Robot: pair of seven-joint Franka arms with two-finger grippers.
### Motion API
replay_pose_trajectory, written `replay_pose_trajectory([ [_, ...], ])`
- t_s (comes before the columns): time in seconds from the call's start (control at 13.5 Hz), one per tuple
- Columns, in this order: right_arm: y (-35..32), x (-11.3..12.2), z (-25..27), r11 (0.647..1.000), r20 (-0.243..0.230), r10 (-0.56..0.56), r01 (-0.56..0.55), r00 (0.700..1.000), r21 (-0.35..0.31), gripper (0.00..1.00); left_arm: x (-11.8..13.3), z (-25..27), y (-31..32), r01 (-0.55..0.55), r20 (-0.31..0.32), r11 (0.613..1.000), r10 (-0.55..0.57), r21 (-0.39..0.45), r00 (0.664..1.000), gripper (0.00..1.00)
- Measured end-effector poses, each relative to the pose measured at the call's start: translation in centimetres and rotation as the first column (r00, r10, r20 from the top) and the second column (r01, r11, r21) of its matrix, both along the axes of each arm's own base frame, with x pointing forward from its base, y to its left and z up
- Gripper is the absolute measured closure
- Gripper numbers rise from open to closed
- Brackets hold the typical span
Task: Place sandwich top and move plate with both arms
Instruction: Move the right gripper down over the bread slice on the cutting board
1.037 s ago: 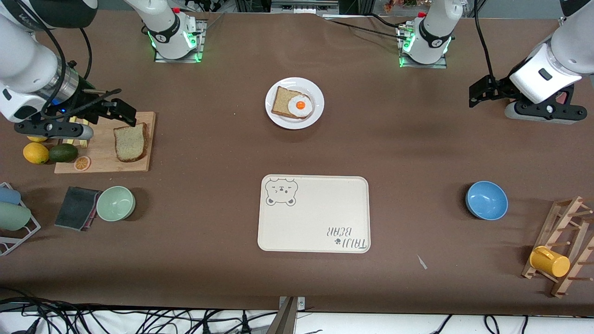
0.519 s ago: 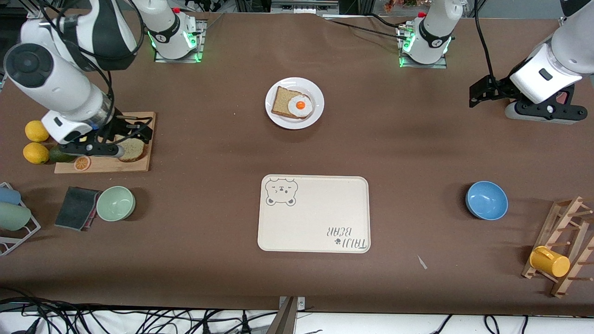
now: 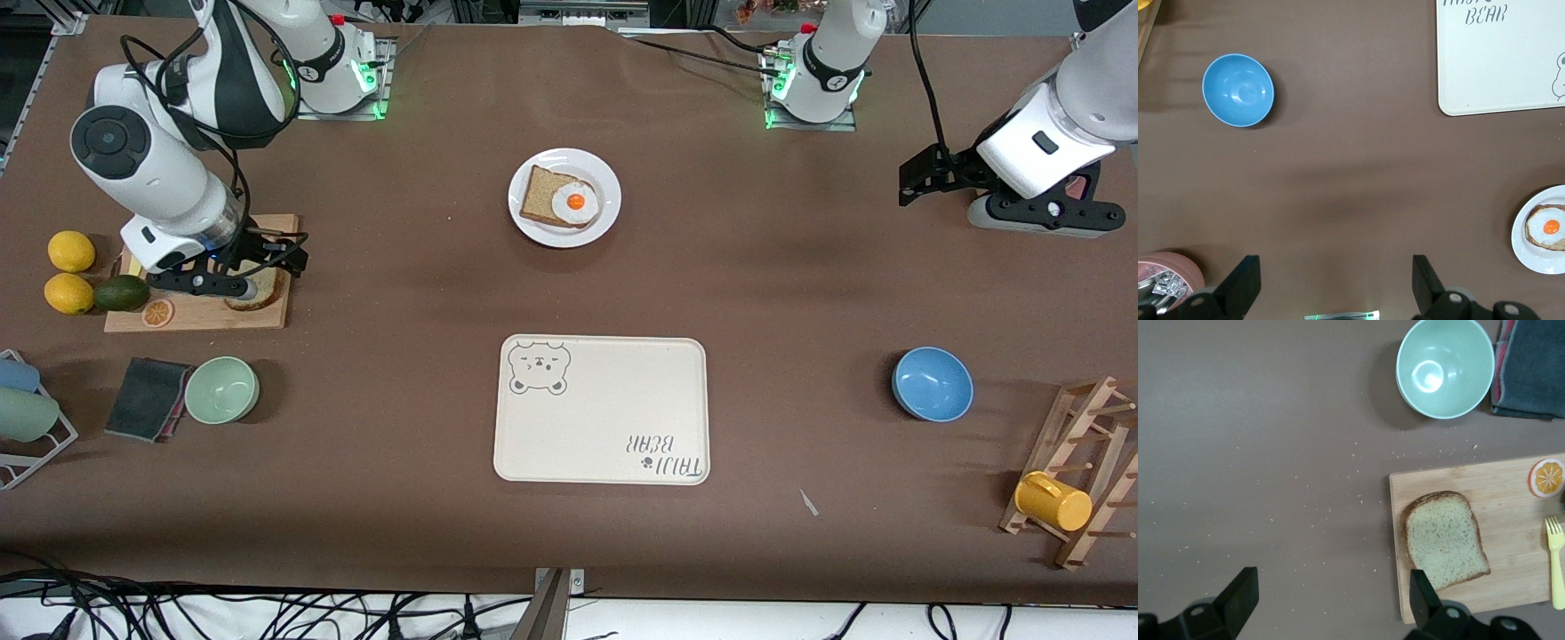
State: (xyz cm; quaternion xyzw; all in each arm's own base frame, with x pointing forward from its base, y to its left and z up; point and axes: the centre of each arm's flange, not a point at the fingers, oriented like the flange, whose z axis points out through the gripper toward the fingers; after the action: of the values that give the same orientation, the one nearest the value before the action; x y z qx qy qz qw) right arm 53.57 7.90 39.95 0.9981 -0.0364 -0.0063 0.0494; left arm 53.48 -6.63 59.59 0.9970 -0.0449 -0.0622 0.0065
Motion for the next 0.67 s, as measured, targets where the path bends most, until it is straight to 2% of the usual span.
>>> replay_pose_trajectory([
  [0.3, 0.1, 0.3, 0.6, 1.0, 0.042, 0.021, -0.022, 0.999, 0.008, 0.0, 0.0, 0.0, 0.1, -0.001, 0.0, 1.0, 0.001, 0.0, 1.0, 0.0],
  [0.67, -2.8, -0.3, -3.2, 1.0, 0.044, -0.013, 0.012, 0.999, 0.013, 0.0, 0.0, 0.0, 0.1, -0.002, 0.0, 1.0, 0.002, 0.0, 1.0, 0.0],
])
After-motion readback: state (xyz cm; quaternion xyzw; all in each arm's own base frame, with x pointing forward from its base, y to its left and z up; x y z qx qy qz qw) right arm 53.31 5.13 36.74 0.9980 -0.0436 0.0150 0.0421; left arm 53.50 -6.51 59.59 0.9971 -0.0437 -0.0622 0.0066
